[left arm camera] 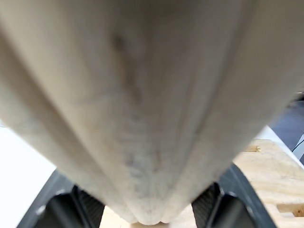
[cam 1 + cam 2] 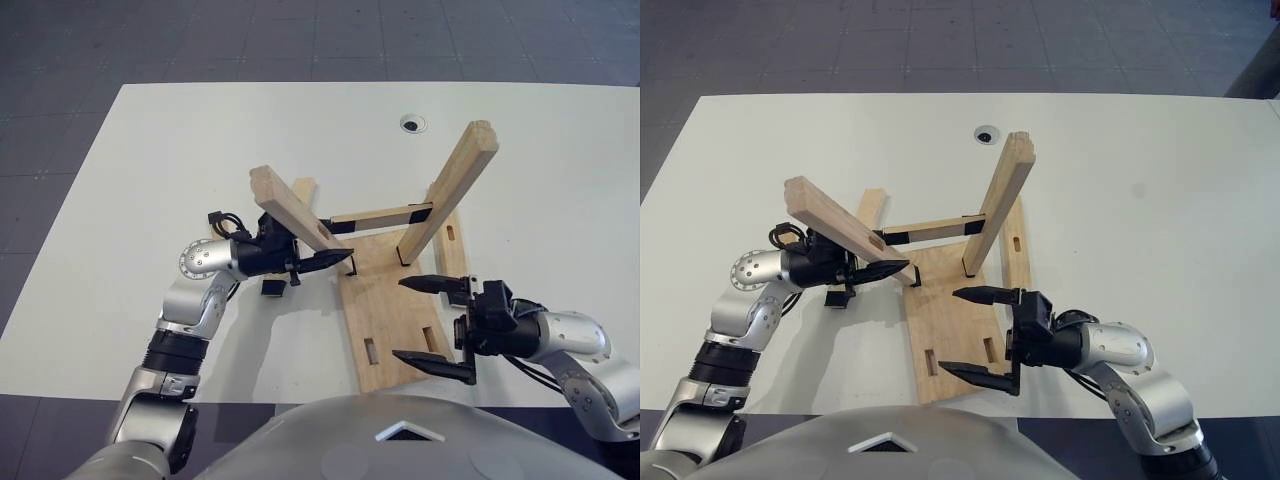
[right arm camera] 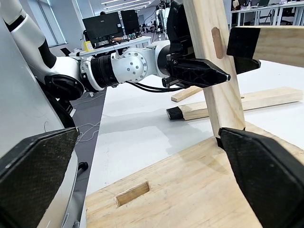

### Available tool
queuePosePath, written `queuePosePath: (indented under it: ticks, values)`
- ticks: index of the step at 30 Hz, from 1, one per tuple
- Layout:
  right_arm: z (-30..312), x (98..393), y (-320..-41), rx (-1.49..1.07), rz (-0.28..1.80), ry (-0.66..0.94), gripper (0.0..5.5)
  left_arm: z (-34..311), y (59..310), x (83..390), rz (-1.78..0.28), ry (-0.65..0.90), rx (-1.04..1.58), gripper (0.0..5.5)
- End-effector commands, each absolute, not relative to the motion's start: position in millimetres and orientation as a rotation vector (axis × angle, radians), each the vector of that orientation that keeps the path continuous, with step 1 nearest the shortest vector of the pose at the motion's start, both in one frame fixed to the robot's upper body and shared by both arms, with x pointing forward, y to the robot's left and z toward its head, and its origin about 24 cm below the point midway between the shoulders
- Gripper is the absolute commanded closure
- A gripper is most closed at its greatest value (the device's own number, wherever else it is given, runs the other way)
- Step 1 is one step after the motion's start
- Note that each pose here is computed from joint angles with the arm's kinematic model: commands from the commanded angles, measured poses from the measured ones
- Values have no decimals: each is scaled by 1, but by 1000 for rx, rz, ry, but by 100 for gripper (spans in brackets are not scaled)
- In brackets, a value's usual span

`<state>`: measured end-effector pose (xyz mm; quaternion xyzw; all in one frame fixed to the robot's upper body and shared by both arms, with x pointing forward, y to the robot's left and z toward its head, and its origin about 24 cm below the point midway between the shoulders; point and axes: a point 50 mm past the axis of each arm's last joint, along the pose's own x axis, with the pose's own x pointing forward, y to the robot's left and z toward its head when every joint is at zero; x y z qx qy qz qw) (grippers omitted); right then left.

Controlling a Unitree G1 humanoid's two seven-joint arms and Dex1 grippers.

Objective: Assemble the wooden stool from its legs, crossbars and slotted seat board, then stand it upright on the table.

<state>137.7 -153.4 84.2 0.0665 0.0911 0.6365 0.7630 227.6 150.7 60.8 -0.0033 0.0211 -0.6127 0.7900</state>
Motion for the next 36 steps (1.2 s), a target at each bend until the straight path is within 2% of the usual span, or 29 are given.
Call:
queuePosePath:
  ticks: [1, 13, 21, 30, 36]
  values:
    - [85, 137, -150, 135, 1381, 182, 0, 34, 167, 219, -1197, 283, 116, 345]
    - [85, 134, -148, 138, 1379, 181, 0, 29, 171, 220, -1160, 295, 10, 345]
    - [85, 134, -149, 135, 1381, 183, 0, 30, 170, 206, -1332, 345, -114, 345]
    - [86, 134, -147, 137, 1384, 178, 0, 28, 166, 197, -1415, 411, -46, 345]
    - [86, 134, -145, 140, 1382, 176, 0, 21, 165, 194, -1384, 465, 19, 345]
